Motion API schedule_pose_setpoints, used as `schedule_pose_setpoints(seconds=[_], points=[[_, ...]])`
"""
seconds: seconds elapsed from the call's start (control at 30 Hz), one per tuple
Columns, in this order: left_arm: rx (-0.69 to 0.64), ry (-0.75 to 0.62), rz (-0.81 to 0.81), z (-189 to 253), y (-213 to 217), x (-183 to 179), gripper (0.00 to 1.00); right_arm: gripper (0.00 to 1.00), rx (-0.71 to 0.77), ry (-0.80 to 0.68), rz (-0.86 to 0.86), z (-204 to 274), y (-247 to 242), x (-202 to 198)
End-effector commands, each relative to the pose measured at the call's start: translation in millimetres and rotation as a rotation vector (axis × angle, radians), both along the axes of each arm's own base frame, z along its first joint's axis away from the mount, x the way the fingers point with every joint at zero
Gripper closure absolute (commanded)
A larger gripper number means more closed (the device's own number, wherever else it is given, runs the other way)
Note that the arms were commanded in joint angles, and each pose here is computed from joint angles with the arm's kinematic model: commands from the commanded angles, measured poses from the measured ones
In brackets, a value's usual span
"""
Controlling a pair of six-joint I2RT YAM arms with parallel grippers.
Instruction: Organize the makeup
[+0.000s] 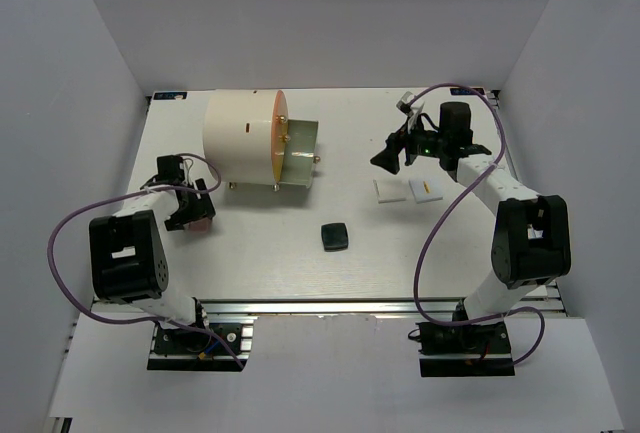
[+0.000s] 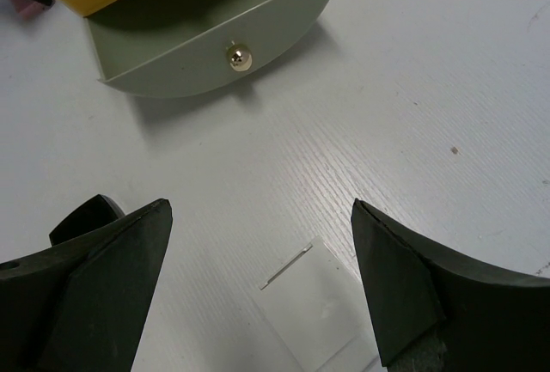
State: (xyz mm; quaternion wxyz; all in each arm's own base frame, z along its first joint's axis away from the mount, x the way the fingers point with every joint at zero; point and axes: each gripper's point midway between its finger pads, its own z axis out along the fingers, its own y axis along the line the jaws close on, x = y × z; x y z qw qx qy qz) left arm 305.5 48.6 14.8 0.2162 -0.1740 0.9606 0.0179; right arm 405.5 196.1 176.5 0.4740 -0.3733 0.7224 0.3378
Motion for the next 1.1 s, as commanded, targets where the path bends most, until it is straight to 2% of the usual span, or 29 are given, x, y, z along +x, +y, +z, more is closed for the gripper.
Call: schedule_pose_setpoints(seconds=[0.0,0.1,0.3,0.33,0.43,0.47,0.57,0.63,0.87,0.9,1.07], points=[[0.054,-0.002,-0.003,-2.1,8.4,5.4,0.13,0.11,0.03,-0.047,0.011,18.2,-1.1,-0.3],[0.095,0.005,0.018,-1.2,16.3,4.1,0.15,0.11,0.036,-0.044,0.013,19.4,-0.7,-2.0],[0.139,0.018,0.054,1.4,25.4,1.9,0.29,0.11,0.052,-0.034,0.013,20.2,0.0,-4.1],[0.14,0.027,0.054,0.1,25.2,0.2,0.35,0.11,0.053,-0.037,0.014,22.1,0.7,-4.4],[0.135,0.032,0.08,-0.7,25.5,-1.3,0.45,0.11,0.055,-0.042,0.012,24.2,0.3,-2.8],[0.133,0.03,0.086,-0.3,25.2,-1.9,0.53,0.11,0.056,-0.048,0.014,26.3,0.5,-2.4],[0.113,0.016,0.112,1.6,21.8,-2.9,0.66,0.11,0.061,-0.05,0.015,29.1,0.5,-2.3],[0.095,-0.009,0.139,5.7,19.3,-2.4,0.72,0.11,0.066,-0.053,0.025,31.1,0.5,-3.8],[-0.065,-0.243,0.199,57.5,-8.0,-1.4,0.86,0.11,0.092,-0.105,0.1,43.3,5.0,-20.4],[-0.093,-0.335,0.194,80.2,-13.4,1.0,0.87,0.11,0.09,-0.101,0.101,42.1,4.8,-21.4],[-0.277,-0.527,0.078,120.6,-62.5,-19.2,0.88,0.11,0.082,-0.105,0.113,42.2,4.0,-25.1]])
